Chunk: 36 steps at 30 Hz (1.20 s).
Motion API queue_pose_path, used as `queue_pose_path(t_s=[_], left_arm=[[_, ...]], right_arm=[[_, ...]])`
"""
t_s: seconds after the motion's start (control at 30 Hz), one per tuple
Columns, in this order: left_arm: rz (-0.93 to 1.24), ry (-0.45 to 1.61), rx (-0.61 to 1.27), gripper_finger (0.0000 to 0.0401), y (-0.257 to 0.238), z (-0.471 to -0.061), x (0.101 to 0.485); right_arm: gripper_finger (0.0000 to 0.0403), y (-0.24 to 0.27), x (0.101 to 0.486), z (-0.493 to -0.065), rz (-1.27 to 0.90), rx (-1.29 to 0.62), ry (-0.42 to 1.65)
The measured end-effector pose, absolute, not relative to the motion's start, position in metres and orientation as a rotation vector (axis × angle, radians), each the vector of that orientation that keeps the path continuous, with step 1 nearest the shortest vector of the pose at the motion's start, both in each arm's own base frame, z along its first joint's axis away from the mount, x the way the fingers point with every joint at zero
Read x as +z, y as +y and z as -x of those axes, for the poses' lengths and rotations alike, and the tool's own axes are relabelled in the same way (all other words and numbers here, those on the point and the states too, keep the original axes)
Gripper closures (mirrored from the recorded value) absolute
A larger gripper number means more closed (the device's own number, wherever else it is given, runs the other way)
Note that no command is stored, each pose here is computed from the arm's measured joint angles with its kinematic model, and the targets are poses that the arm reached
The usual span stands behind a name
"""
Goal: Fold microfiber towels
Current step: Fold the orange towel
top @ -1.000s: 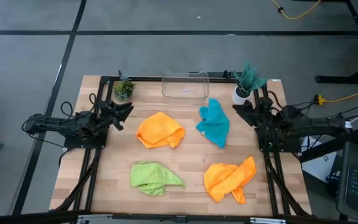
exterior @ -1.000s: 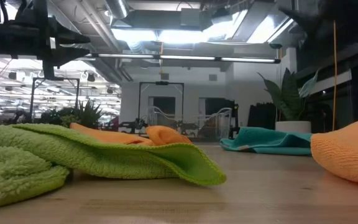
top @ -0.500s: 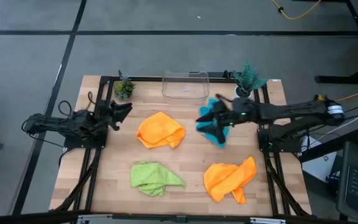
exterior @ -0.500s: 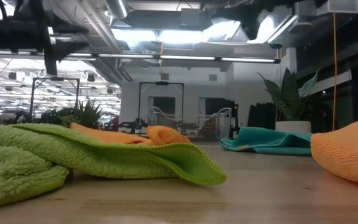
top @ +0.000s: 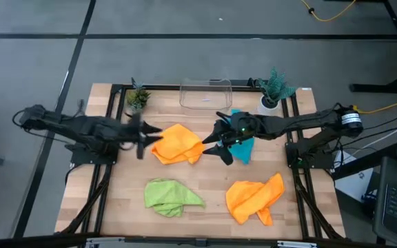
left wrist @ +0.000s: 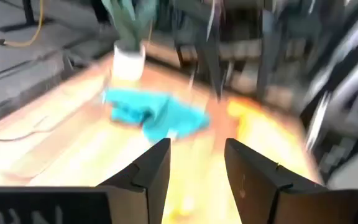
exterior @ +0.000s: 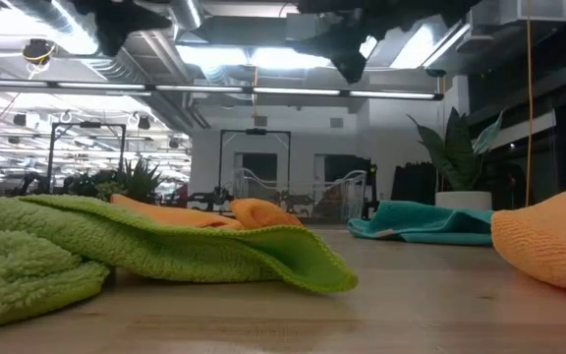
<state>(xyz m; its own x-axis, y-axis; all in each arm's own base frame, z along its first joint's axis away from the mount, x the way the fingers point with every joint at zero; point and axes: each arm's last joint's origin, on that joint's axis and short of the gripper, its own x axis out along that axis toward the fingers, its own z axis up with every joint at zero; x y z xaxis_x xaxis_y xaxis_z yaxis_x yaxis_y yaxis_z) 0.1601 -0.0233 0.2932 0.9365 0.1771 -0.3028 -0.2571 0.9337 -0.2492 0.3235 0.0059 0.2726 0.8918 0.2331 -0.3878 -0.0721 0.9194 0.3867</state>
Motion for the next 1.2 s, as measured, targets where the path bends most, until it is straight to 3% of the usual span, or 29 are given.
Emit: queue_pose_path(t_s=[0.17,0.47,0.77,1.07,1.2], left_arm=[[0.096,0.514,0.184,0.0256,-0.042,-0.195,0.283],[0.081,0.711,0.227,0.0256,-0.056,-0.233,0.240],[0.160,0.757,0.309,0.0256,-0.054,-0.240,0.226],[0.174,0.767,0.323,0.0256,-0.054,-0.242,0.223],[0.180,0.764,0.331,0.0256,-0.054,-0.242,0.223]], right_arm=[[0.0167,0.006,0.258,-0.331,-0.320,0.157,0.483],[0.0167,0.005,0.222,-0.351,-0.244,0.117,0.545],[0.0167,-0.002,0.173,-0.365,-0.092,-0.126,0.665],[0.0167,-0.004,0.145,-0.367,0.028,-0.110,0.773],[0.0167,-0.011,0.135,-0.369,0.055,-0.203,0.795]])
